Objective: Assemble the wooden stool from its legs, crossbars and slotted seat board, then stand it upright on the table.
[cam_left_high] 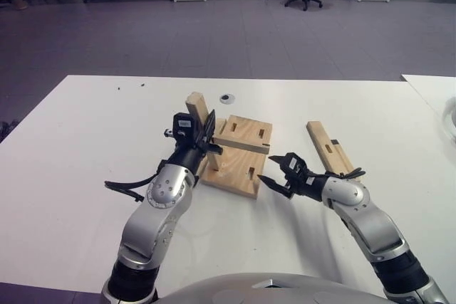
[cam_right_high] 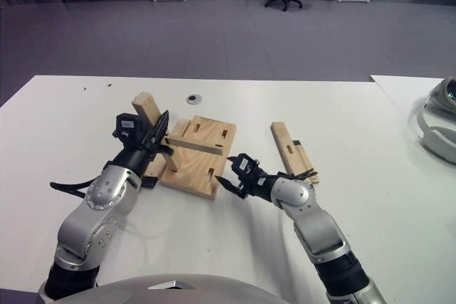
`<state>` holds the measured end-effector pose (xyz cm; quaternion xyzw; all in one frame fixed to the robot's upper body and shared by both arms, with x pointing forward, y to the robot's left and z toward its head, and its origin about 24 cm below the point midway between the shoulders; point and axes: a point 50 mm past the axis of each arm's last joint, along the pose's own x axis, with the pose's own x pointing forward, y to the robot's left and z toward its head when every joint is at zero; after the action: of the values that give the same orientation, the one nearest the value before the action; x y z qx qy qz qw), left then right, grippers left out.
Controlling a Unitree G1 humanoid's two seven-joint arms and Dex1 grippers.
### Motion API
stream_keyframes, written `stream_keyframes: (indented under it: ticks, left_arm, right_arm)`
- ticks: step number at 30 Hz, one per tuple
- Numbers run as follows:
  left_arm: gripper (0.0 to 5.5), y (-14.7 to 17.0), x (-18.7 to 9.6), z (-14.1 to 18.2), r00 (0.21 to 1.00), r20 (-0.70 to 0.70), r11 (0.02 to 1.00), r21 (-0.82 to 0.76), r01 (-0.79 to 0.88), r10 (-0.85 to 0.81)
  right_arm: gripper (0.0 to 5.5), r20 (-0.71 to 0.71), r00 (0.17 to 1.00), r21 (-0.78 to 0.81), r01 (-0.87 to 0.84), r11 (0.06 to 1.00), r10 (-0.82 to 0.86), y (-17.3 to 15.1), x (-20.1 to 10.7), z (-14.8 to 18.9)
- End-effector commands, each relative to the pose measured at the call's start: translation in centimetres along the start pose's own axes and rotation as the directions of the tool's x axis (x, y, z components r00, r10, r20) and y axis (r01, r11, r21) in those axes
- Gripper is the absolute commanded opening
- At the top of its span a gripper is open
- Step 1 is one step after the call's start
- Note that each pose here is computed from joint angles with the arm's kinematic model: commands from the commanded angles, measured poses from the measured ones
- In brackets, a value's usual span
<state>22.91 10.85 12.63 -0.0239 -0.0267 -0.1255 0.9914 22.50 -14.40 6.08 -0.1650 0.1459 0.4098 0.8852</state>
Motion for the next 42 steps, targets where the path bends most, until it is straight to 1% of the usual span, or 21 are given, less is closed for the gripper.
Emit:
stream_keyframes:
  ticks: [1, 5, 8, 10, 11, 12, 13, 14, 15, 17, 19, 20, 21, 22, 25, 28, 30, 37, 38, 40, 42]
  left_arm:
    - [1.43, 0.1, 0.0, 0.5, 0.998, 0.045, 0.996, -0.081, 0.048, -0.045]
    - [2.16, -0.2, -0.5, 1.6, 0.977, 0.132, 0.946, -0.259, 0.195, -0.166]
    - [2.68, -0.6, -1.3, 5.0, 0.901, 0.344, 0.857, -0.346, 0.381, -0.262]
    - [3.03, -0.6, -1.8, 7.0, 0.844, 0.44, 0.799, -0.364, 0.478, -0.305]
    - [3.32, -0.2, -2.0, 7.7, 0.834, 0.454, 0.803, -0.341, 0.488, -0.314]
    - [3.5, 1.3, -1.7, 8.7, 0.836, 0.48, 0.837, -0.313, 0.448, -0.268]
    - [3.76, 2.6, -1.5, 9.6, 0.836, 0.504, 0.869, -0.291, 0.4, -0.216]
    - [3.8, 4.7, -1.0, 10.3, 0.848, 0.514, 0.918, -0.259, 0.298, -0.13]
    - [3.8, 6.2, -0.5, 10.3, 0.868, 0.491, 0.952, -0.226, 0.204, -0.07]
    - [3.8, 7.7, 0.8, 8.1, 0.945, 0.328, 0.993, -0.104, 0.062, -0.025]
    - [3.8, 7.6, 1.8, 3.5, 0.995, 0.075, 0.998, -0.012, 0.066, -0.065]
    - [3.8, 7.6, 1.9, 1.0, 0.995, -0.05, 0.996, 0.016, 0.086, -0.085]
    - [3.8, 7.6, 1.6, -1.6, 0.978, -0.182, 0.993, 0.035, 0.109, -0.101]
    - [3.8, 7.6, 1.3, -3.5, 0.955, -0.276, 0.991, 0.044, 0.124, -0.107]
    - [3.8, 7.1, 0.6, -6.5, 0.89, -0.431, 0.987, -0.008, 0.16, -0.148]
    - [3.8, 6.2, 0.2, -7.6, 0.845, -0.496, 0.977, -0.043, 0.209, -0.203]
    - [3.8, 6.0, 0.1, -8.0, 0.827, -0.523, 0.974, -0.029, 0.224, -0.205]
    - [2.55, 6.7, -0.8, -9.6, 0.767, -0.634, 0.97, 0.114, 0.216, -0.096]
    - [2.33, 6.5, -0.9, -9.6, 0.766, -0.634, 0.967, 0.113, 0.226, -0.105]
    - [2.12, 6.1, -0.7, -9.2, 0.784, -0.609, 0.965, 0.113, 0.237, -0.122]
    - [2.08, 6.2, 0.1, -7.9, 0.838, -0.534, 0.973, 0.11, 0.203, -0.115]
  right_arm:
    - [3.13, -0.002, 0.994, 0.01, 0.108, 0.994, -0.108, -1.9, -0.8, -0.2]
    - [3.13, 0.025, 0.972, 0.011, 0.232, 0.973, -0.232, -4.8, -2.3, 0.1]
    - [3.13, 0.09, 0.938, 0.058, 0.331, 0.942, -0.335, -7.4, -3.3, 1.4]
    - [3.13, 0.109, 0.922, 0.071, 0.366, 0.928, -0.372, -8.5, -3.7, 1.9]
    - [3.13, 0.111, 0.918, 0.071, 0.375, 0.924, -0.381, -8.8, -3.8, 1.9]
    - [3.13, 0.112, 0.914, 0.072, 0.384, 0.921, -0.39, -9.2, -3.9, 2.0]
    - [3.13, 0.112, 0.91, 0.074, 0.394, 0.916, -0.4, -9.3, -4.1, 1.9]
    - [3.13, 0.11, 0.905, 0.077, 0.405, 0.911, -0.411, -9.4, -4.2, 1.8]
    - [3.13, 0.107, 0.901, 0.08, 0.414, 0.907, -0.421, -9.5, -4.2, 1.7]
    - [3.13, 0.094, 0.895, 0.084, 0.428, 0.9, -0.435, -9.6, -4.2, 1.4]
    - [3.13, 0.074, 0.896, 0.09, 0.432, 0.897, -0.439, -9.6, -3.9, 0.9]
    - [3.13, 0.06, 0.898, 0.091, 0.429, 0.899, -0.435, -9.5, -3.7, 0.7]
    - [3.13, 0.043, 0.904, 0.092, 0.421, 0.902, -0.426, -9.4, -3.5, 0.3]
    - [3.13, 0.03, 0.908, 0.094, 0.415, 0.905, -0.419, -9.2, -3.3, 0.0]
    - [3.13, 0.01, 0.921, 0.103, 0.387, 0.916, -0.39, -8.4, -2.5, -0.6]
    - [3.13, -0.001, 0.93, 0.108, 0.364, 0.925, -0.366, -7.8, -1.8, -0.8]
    - [3.13, -0.008, 0.933, 0.109, 0.358, 0.927, -0.359, -7.5, -1.6, -1.0]
    - [3.13, -0.017, 0.941, 0.105, 0.339, 0.935, -0.339, -7.0, -0.8, -1.1]
    - [3.13, -0.017, 0.941, 0.105, 0.338, 0.935, -0.338, -7.0, -0.8, -1.1]
    - [3.13, -0.016, 0.941, 0.105, 0.339, 0.935, -0.339, -7.0, -0.8, -1.1]
    - [3.13, 0.004, 0.939, 0.121, 0.34, 0.933, -0.343, -7.2, -0.6, -0.7]
